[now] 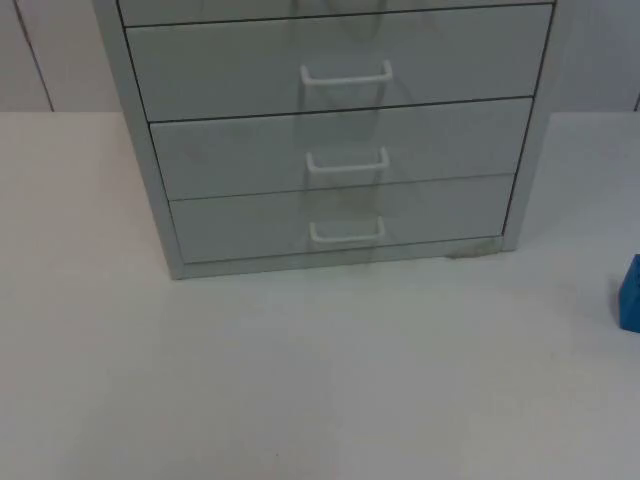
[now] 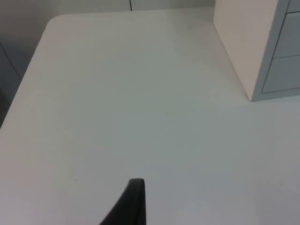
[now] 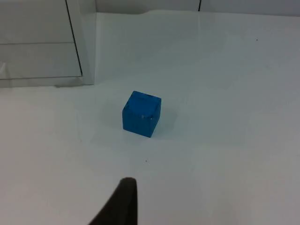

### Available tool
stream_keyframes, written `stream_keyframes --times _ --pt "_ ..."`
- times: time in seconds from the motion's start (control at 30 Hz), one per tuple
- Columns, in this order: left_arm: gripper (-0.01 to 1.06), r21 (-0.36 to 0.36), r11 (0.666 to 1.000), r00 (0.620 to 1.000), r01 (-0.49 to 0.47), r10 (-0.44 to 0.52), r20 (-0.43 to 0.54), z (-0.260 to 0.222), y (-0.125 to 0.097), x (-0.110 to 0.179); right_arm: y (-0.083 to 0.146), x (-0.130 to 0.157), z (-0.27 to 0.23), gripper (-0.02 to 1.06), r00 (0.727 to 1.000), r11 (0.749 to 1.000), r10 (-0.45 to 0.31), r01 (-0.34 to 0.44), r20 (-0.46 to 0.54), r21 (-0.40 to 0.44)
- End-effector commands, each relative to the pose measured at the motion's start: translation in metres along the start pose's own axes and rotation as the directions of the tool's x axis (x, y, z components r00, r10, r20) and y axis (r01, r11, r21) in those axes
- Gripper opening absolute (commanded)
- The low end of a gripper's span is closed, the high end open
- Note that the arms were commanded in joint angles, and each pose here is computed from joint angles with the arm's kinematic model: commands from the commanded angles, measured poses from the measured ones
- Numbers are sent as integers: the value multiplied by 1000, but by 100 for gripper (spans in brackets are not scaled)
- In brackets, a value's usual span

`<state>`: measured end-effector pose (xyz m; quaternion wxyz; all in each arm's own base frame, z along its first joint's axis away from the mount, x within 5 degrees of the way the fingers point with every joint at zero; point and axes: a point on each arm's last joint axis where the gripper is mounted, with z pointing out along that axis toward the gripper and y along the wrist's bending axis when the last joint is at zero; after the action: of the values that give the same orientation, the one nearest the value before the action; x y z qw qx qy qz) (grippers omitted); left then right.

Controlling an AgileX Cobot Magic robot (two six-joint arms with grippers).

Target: Open the drawer with the left hand, place the block into the drawer with the right hand, then close the drawer with the left hand.

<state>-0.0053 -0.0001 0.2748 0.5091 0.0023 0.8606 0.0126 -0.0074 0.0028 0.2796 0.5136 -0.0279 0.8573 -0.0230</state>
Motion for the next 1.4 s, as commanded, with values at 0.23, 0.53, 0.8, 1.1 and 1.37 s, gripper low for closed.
stream_keyframes --times 0.23,0.53,0.8,1.1,1.37 --pt "105 16 1000 1000 21 -21 5 1 -2 -2 0 -1 0 104 999 1000 -28 27 16 10" --pt "105 19 999 999 28 -27 -46 16 -1 -28 -4 -33 15 104 1000 1000 -10 10 6 10" --pt "105 17 999 990 32 -29 -141 46 0 -44 -8 -61 61 104 995 1000 -4 4 -99 2" --pt "105 16 999 976 34 -29 -217 68 0 -50 -9 -63 91 104 973 1000 0 -3 -231 -12" --pt "105 32 998 960 48 -37 -276 76 -2 -50 -10 -64 93 104 974 1000 0 -3 -225 -11"
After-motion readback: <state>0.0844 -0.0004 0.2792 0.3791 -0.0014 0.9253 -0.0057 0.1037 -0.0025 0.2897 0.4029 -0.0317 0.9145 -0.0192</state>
